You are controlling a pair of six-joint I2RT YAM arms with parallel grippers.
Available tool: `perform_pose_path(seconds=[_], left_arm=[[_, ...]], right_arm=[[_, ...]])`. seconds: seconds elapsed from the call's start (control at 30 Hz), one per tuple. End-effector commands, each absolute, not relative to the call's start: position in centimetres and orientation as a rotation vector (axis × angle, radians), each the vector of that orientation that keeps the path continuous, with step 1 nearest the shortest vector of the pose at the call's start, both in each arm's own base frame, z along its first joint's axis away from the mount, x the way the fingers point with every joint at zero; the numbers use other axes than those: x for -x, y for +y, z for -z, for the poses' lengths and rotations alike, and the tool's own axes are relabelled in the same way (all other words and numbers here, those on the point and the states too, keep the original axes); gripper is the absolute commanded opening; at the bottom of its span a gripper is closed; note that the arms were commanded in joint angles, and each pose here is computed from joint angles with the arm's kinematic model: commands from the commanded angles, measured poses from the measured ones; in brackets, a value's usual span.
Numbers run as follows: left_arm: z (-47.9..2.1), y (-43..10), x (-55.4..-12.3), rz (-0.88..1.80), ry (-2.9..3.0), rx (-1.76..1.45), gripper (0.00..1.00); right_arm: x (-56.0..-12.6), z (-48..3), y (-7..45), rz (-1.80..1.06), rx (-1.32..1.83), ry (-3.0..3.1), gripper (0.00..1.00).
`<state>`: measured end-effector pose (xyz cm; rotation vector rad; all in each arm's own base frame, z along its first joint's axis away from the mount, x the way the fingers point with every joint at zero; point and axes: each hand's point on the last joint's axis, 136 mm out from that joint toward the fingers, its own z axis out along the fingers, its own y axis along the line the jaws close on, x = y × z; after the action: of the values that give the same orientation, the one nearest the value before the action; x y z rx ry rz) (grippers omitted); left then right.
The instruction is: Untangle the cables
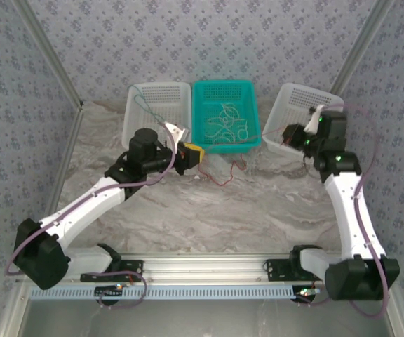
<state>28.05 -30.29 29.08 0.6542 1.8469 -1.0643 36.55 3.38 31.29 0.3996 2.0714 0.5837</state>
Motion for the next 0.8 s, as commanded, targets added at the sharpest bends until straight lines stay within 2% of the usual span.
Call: perform_pose_path(seconds=[0.0, 0.1, 0.2, 0.33, 0.53, 0.77], left_arm=[[-30.9, -31.1, -28.4, 1.093, 1.789, -0.613, 0.34], [-31.4, -31.3, -28.2, 1.11, 1.768, -0.603, 0.42], [-31.3, -31.0, -27.9, 1.102, 1.768, -0.603, 0.44], [-30.8, -30.9, -27.2, 1.104, 1.783, -0.617, 0.47], [-29.4, -30.5, -25.6, 1.086, 1.827, -0.616, 0.51], [-28.2, -29.8, -24.9, 1.07, 1.851, -0.587, 0.52]], right_arm=[[-39.3, -37.0, -0.8, -0.451, -0.51, 1.89, 0.0], [-40.8, -39.5, -4.0, -0.323, -0.567, 1.819, 0.0], [-42.2, -41.0, -6.6, -0.222, -0.636, 1.755, 0.0], [-45.1, -39.6, -9.3, -0.131, -0.719, 1.763, 0.0], [-50.1, -33.8, -11.4, -0.156, -0.764, 1.859, 0.0], [-53.8, -22.8, -9.8, -0.271, -0.773, 2.136, 0.0]])
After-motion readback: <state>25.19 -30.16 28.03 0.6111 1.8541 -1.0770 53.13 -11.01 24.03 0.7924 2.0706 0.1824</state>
